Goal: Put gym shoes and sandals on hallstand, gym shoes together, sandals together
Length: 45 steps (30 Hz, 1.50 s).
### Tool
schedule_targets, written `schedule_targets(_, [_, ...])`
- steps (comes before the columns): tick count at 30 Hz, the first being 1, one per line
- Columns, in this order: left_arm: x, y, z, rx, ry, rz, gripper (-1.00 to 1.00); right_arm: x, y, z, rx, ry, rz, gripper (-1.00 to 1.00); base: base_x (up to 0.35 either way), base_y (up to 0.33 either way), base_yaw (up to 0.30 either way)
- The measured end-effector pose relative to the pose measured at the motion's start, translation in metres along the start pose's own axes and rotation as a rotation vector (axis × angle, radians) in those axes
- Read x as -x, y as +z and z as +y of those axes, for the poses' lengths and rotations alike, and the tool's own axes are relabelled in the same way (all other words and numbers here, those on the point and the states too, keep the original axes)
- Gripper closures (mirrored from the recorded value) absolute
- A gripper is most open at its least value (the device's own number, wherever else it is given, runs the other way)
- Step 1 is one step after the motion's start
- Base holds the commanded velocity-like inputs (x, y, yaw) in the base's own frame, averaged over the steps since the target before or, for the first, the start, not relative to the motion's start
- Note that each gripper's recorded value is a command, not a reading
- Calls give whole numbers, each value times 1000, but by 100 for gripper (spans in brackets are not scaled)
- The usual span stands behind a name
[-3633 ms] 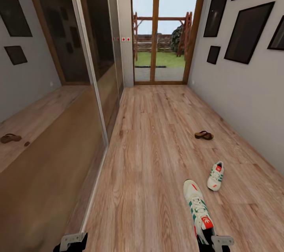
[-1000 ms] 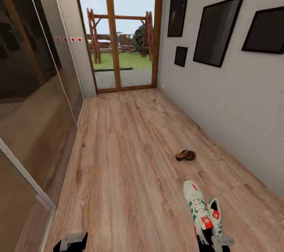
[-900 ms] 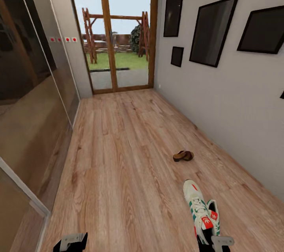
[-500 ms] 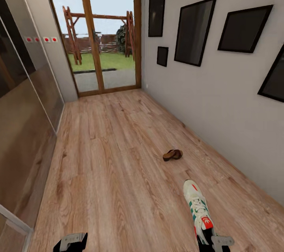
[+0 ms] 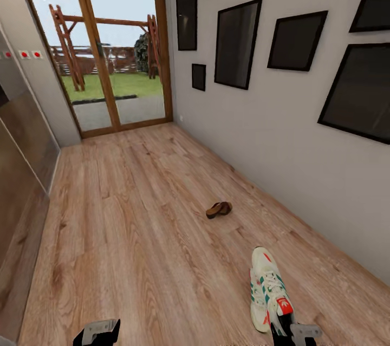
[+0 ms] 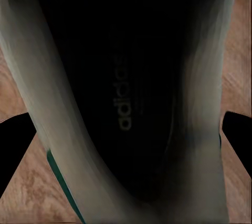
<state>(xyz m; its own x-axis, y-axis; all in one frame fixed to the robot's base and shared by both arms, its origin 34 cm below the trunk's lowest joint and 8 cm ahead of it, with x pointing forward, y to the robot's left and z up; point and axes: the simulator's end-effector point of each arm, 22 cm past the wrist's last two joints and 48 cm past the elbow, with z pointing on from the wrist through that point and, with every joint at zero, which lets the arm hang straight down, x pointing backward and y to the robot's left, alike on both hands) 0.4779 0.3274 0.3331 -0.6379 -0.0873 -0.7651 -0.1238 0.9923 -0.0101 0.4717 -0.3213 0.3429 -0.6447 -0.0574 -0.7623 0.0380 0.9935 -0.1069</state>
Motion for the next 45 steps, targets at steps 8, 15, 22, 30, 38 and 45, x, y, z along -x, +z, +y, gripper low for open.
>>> schedule_targets(8, [0, 0, 0, 0, 0, 0, -100, 0, 0, 0, 0, 0, -1, 100, 0, 0, -263])
schedule_targets(15, [0, 0, 0, 0, 0, 0, -100, 0, 0, 0, 0, 1, -1, 100, 0, 0, -263])
schedule_targets(22, [0, 0, 1, 1, 1, 1, -100, 0, 0, 1, 0, 1, 0, 100, 0, 0, -263])
schedule_targets(30, [-1, -1, 3, 3, 1, 2, -100, -1, 0, 3, 2, 4, 1, 100, 0, 0, -263])
schedule_targets(38, [-1, -1, 3, 4, 1, 2, -100, -2, 0, 1, -2, 5, 3, 100, 0, 40, -263])
schedule_targets(45, [-1, -1, 3, 4, 1, 1, -100, -2, 0, 0, -4, 5, 3, 100, 0, 39, -264])
